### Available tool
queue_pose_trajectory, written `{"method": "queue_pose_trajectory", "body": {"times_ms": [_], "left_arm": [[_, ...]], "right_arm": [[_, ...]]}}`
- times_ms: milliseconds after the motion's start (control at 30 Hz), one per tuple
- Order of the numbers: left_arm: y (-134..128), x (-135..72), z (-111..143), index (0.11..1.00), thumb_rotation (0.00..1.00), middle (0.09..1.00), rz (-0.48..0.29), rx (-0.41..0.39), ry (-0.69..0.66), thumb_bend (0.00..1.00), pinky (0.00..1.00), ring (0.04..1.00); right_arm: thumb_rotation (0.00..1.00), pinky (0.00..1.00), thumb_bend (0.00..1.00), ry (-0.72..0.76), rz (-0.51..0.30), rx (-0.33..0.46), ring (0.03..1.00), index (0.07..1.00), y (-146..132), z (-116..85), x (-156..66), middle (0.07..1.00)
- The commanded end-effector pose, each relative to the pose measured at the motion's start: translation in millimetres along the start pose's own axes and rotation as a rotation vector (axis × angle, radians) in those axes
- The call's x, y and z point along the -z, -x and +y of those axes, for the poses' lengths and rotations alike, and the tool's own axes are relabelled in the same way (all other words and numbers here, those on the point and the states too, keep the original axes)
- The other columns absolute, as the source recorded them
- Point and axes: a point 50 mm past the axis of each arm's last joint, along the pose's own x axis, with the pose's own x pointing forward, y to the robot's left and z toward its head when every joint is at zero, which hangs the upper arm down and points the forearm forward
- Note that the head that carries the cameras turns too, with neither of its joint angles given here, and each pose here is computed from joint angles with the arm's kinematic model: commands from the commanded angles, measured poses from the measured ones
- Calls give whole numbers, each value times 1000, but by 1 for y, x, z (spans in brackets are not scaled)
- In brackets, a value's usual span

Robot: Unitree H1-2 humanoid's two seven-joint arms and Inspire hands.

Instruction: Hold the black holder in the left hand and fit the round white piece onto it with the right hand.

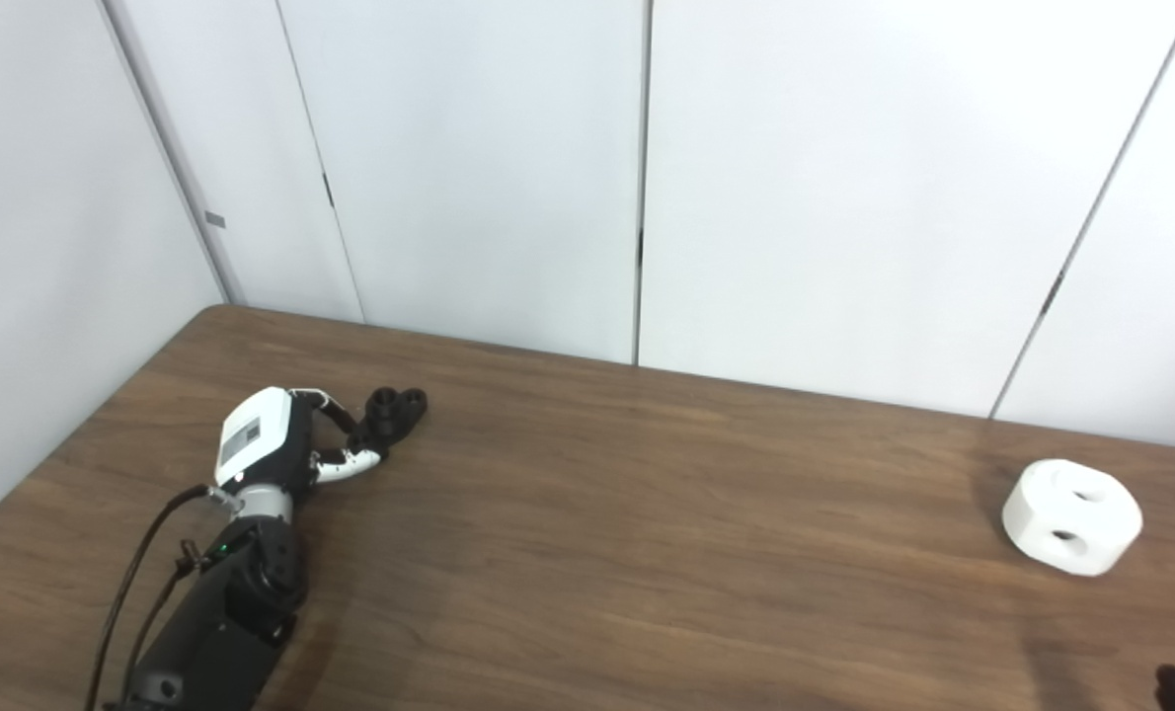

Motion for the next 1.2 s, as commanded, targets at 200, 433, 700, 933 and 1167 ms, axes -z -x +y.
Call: {"method": "queue_pose_trajectory", "body": {"times_ms": [200,433,700,933,1167], "left_arm": [[-4,-11,12,489,49,814,-67,-19,44,513,838,882],[10,-21,7,490,50,816,-111,54,78,511,762,872],[41,-33,1,490,53,846,-197,198,96,508,762,897],[79,-44,-3,491,51,858,-320,326,93,505,790,912],[118,-51,-9,492,52,861,-429,428,95,505,806,914]], "right_arm": [[999,1000,748,-23,106,7,979,989,15,2,16,964],[996,1000,742,-33,104,2,975,992,15,4,15,966],[996,1000,754,-33,117,-1,975,987,15,6,12,959],[1000,1000,711,-30,120,-1,972,979,12,11,6,936],[1000,1000,657,-23,114,6,983,978,10,15,3,919]]}}
